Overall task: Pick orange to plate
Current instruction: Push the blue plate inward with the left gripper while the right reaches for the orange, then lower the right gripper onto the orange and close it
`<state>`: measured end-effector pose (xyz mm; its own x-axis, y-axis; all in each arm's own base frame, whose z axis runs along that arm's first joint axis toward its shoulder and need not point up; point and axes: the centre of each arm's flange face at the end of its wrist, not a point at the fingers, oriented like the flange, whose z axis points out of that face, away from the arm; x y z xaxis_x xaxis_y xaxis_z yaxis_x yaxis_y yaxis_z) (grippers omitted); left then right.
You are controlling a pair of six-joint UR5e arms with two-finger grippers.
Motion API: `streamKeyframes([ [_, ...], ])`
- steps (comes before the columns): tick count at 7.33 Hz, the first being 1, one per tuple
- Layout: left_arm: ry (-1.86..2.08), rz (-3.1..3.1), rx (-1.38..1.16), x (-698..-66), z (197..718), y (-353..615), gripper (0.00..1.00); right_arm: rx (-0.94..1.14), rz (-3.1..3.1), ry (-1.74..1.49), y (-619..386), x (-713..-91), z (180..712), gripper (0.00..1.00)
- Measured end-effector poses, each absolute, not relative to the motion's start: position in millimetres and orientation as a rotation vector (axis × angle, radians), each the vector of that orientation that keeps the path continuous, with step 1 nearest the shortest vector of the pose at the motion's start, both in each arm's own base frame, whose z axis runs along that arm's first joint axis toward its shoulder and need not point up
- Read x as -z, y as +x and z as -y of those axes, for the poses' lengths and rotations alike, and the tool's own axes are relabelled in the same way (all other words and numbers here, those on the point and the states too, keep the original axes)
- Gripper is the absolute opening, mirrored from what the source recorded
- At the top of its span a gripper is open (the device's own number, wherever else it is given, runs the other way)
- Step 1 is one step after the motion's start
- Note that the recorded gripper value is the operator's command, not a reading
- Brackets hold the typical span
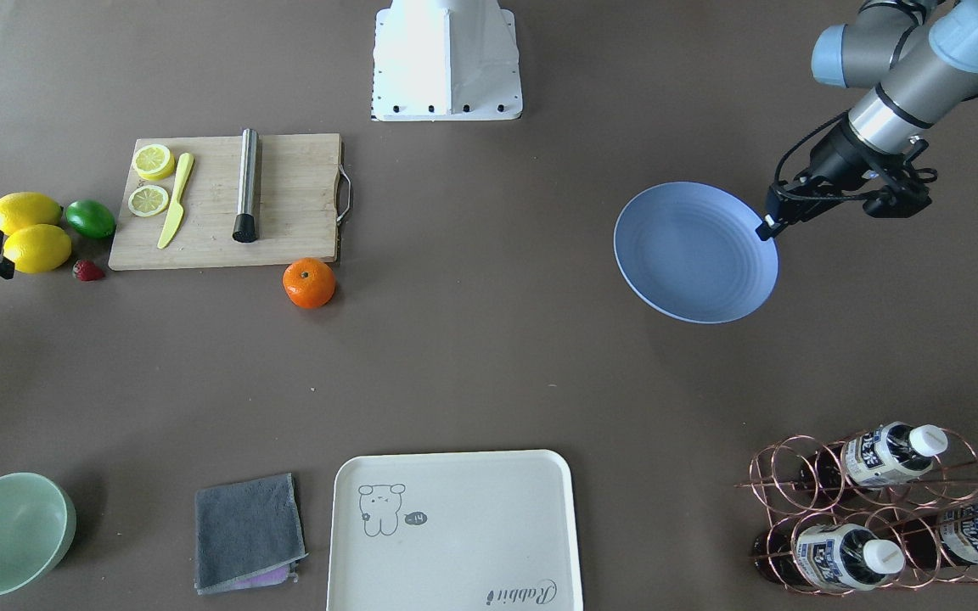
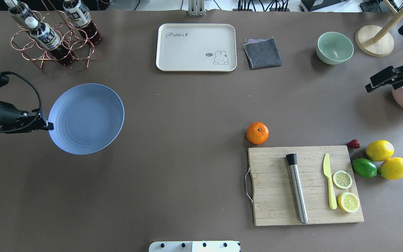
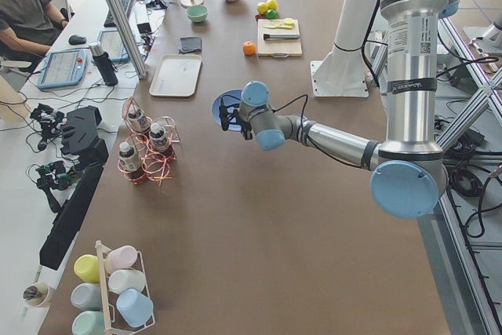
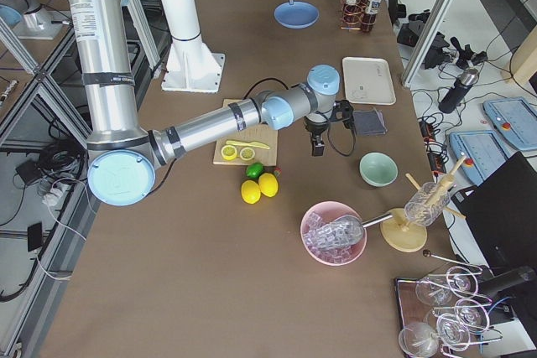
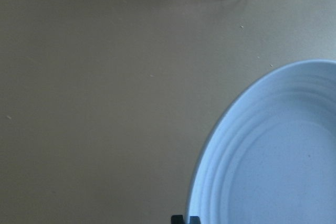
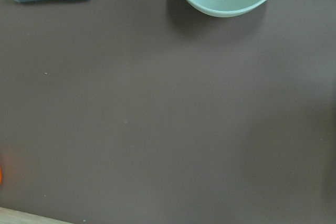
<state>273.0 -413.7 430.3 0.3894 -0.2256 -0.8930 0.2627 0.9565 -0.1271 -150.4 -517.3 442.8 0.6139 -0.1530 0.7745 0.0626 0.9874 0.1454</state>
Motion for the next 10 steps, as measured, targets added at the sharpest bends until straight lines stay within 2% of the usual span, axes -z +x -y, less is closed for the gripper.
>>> streamKeyframes([
  [3, 0.004, -1.102, 0.376, -327, 387, 392, 0.0, 0.105, 0.928, 0.09, -231, -377, 509, 1.0],
  [5, -0.007, -1.087, 0.387, -283, 345, 465, 0.0, 0.113, 0.926, 0.092, -283, -347, 500, 1.0],
  [7, -0.004, -1.063, 0.365, -277, 308, 508, 0.0, 0.114, 0.903, 0.093, -340, -327, 481, 1.0],
  [10, -0.011, -1.048, 0.345, -279, 294, 531, 0.0, 0.102, 0.859, 0.079, -412, -319, 444, 1.0],
])
